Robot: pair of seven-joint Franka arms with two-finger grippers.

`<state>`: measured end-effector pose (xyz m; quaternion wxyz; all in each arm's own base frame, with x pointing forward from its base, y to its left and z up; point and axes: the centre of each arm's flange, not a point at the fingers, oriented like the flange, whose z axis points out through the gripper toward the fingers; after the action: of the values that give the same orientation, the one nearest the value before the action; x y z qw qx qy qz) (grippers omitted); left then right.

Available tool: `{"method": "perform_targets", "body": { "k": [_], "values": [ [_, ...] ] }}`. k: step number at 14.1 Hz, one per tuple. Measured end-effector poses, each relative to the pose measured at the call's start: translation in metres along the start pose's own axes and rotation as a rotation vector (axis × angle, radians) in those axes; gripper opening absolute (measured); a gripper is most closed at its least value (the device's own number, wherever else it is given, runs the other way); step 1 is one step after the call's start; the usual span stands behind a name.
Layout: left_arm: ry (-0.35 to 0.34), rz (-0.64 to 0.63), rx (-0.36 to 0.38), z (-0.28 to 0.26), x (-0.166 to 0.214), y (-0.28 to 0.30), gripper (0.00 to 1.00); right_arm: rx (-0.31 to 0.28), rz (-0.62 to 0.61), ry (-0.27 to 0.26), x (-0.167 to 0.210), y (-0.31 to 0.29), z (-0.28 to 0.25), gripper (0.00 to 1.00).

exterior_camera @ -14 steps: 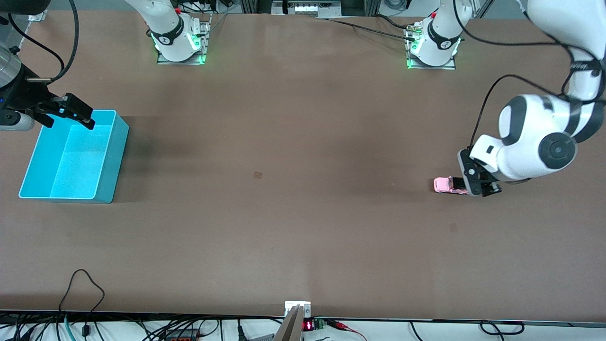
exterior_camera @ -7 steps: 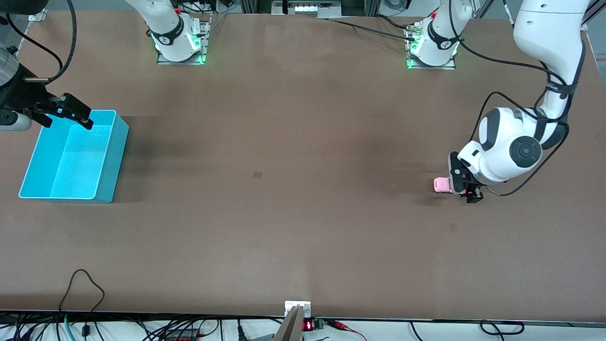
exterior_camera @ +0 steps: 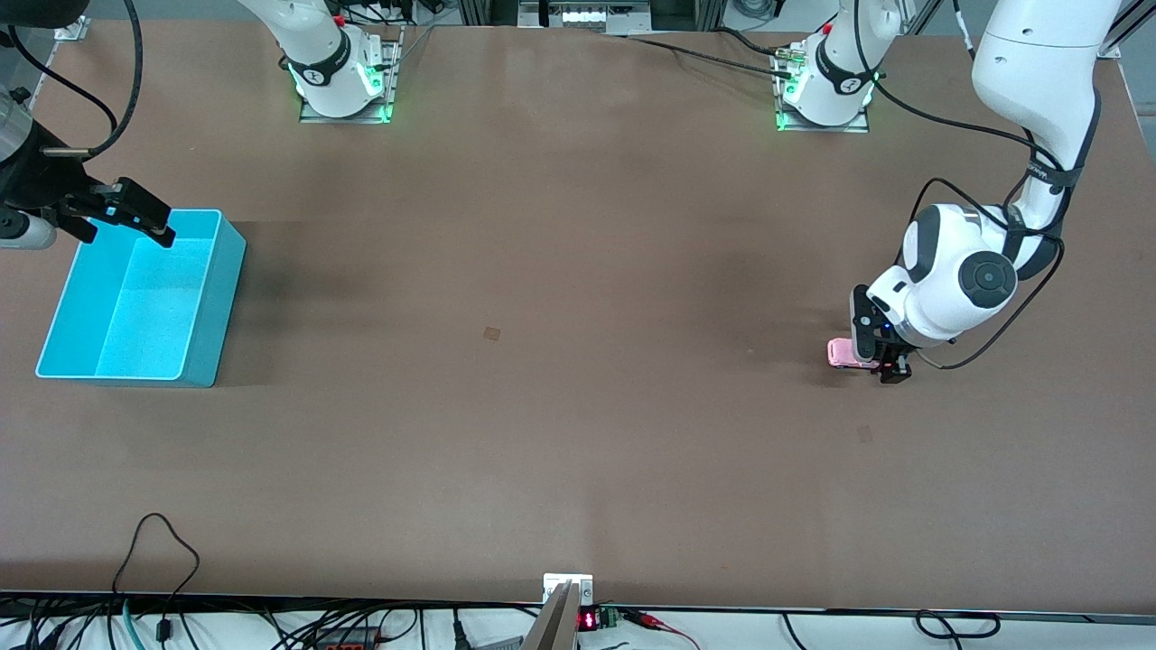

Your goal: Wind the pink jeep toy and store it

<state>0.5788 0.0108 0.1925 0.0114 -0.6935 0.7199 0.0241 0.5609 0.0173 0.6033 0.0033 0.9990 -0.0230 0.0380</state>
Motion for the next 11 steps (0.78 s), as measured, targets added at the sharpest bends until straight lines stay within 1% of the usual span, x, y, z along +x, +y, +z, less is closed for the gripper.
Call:
{"method": "perform_targets", "body": {
  "k": [1, 2, 3, 9, 11],
  "values": [
    [0.0, 0.005, 0.001, 0.001, -0.001, 0.0, 0.63, 0.0, 0.0, 0.0, 0.0, 0.0, 0.0, 1.0],
    [0.0, 0.007, 0.003, 0.0, -0.001, 0.0, 0.53, 0.0, 0.0, 0.0, 0.0, 0.0, 0.0, 1.0],
    [0.0, 0.008, 0.003, 0.0, -0.001, 0.0, 0.51, 0.0, 0.0, 0.0, 0.0, 0.0, 0.0, 1.0],
    [0.0, 0.007, 0.001, 0.001, -0.002, 0.0, 0.51, 0.0, 0.0, 0.0, 0.0, 0.0, 0.0, 1.0],
    [0.0, -0.012, -0.002, 0.001, -0.013, 0.0, 0.51, 0.0, 0.0, 0.0, 0.0, 0.0, 0.0, 1.0]
  ]
}}
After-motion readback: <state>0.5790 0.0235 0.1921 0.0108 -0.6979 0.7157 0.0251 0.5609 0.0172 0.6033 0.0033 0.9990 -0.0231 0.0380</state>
